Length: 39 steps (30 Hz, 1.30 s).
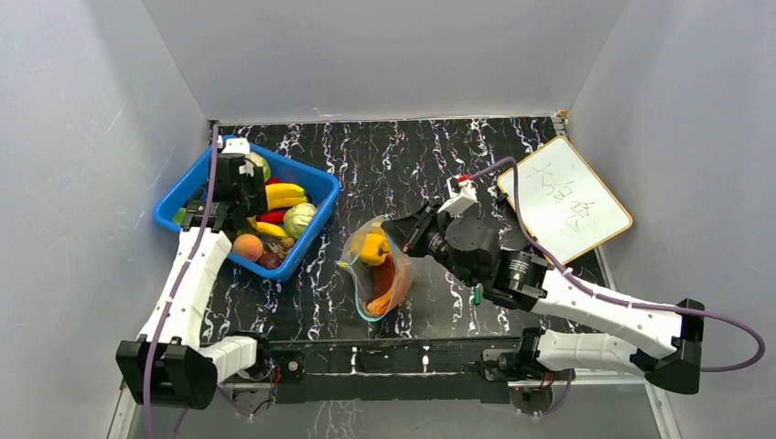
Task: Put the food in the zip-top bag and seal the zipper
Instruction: Pick up the fake fruit from the bin.
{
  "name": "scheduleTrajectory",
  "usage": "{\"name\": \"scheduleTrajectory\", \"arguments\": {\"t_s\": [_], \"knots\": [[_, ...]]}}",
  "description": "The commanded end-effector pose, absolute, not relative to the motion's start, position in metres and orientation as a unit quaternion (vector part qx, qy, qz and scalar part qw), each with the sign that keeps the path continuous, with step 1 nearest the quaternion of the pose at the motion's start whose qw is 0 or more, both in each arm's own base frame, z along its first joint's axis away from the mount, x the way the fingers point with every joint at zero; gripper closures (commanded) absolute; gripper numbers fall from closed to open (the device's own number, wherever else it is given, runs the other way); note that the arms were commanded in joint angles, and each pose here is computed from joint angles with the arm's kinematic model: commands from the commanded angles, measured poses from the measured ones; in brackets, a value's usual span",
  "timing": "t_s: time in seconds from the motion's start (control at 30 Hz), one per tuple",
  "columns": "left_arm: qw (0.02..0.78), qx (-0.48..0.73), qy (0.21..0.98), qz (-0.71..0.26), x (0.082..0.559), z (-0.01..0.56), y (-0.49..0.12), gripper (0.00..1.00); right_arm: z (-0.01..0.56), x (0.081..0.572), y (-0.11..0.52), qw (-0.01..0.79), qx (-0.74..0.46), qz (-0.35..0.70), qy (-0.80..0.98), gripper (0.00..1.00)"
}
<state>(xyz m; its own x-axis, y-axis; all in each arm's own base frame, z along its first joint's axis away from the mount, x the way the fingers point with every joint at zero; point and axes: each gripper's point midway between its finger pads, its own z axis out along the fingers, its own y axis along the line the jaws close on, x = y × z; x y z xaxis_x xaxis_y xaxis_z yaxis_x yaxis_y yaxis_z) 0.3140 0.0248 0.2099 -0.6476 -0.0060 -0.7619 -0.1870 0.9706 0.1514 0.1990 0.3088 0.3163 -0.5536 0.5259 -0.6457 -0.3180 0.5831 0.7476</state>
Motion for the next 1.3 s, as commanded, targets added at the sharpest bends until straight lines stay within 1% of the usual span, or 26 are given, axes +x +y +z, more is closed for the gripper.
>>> {"name": "scheduleTrajectory", "arguments": {"t_s": [0.0,0.1,0.2,0.3,0.43,0.57,0.93,1.03,1.27], "knots": [[0.454,-0.072,0.876,0.145,0.337,0.224,0.038,0.46,0.342,0.196,0.303,0.486,0.066,0.482,0.727,1.0],[0.447,-0.071,0.88,0.146,0.351,0.216,0.038,0.47,0.345,0.195,0.299,0.489,0.068,0.481,0.724,1.0],[0.427,-0.074,0.886,0.165,0.359,0.204,0.046,0.52,0.349,0.194,0.296,0.492,0.072,0.487,0.718,1.0],[0.416,-0.07,0.889,0.177,0.364,0.193,0.053,0.54,0.351,0.193,0.297,0.491,0.07,0.493,0.715,1.0],[0.403,-0.083,0.89,0.195,0.363,0.182,0.072,0.55,0.351,0.191,0.298,0.486,0.069,0.496,0.716,1.0],[0.397,-0.092,0.892,0.193,0.362,0.172,0.083,0.55,0.349,0.189,0.301,0.478,0.067,0.498,0.72,1.0],[0.379,-0.104,0.905,0.161,0.368,0.148,0.086,0.52,0.343,0.189,0.308,0.467,0.065,0.502,0.725,1.0],[0.372,-0.106,0.91,0.152,0.369,0.139,0.087,0.5,0.344,0.189,0.309,0.465,0.065,0.504,0.724,1.0],[0.358,-0.107,0.916,0.145,0.369,0.124,0.088,0.52,0.344,0.188,0.307,0.467,0.066,0.504,0.724,1.0]]}}
